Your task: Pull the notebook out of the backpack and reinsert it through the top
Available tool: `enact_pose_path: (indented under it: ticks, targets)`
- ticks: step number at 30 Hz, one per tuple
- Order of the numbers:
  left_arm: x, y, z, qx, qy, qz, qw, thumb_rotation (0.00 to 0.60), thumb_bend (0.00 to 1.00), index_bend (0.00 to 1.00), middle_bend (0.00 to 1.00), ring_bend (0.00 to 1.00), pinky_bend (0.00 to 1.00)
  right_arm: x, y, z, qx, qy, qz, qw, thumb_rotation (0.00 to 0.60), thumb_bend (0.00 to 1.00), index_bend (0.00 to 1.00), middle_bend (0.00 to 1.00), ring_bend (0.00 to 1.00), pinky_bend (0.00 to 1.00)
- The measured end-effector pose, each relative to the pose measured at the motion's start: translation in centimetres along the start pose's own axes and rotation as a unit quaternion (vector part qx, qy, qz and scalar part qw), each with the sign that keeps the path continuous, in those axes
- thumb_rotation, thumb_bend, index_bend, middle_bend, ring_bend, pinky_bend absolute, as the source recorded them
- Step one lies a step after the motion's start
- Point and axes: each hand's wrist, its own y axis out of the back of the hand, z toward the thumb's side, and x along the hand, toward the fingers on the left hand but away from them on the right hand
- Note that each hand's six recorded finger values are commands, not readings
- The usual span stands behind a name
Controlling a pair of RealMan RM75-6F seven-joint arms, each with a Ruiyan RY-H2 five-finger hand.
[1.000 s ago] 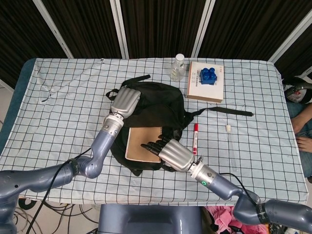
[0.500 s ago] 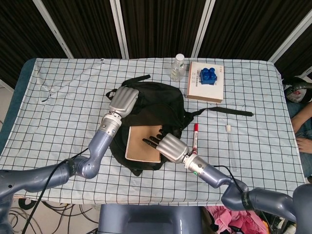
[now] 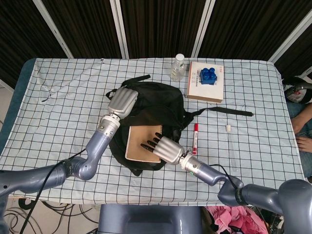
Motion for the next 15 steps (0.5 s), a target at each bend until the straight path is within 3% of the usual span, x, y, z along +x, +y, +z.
enact_pose_path:
  ticks: [5, 15]
  targets:
    - [-0.3, 0.3, -0.2, 0.005, 0.002, 0.0, 1.0, 0.6, 0.47, 0.68, 0.68, 0.51, 0.41, -0.6, -0.3, 1.1, 0.036, 0.014, -0.016, 0.9991, 0.6, 0.17, 0.08, 0.17, 0.24, 0.2]
    - [-0.5, -0.1, 0.0, 0.015, 0.001, -0.012, 0.9998, 0.6, 0.47, 0.68, 0.68, 0.51, 0.41, -1.9, -0.7, 1.9, 0.057, 0.019, -0.025, 0.9979, 0.6, 0.16, 0.07, 0.16, 0.24, 0.2]
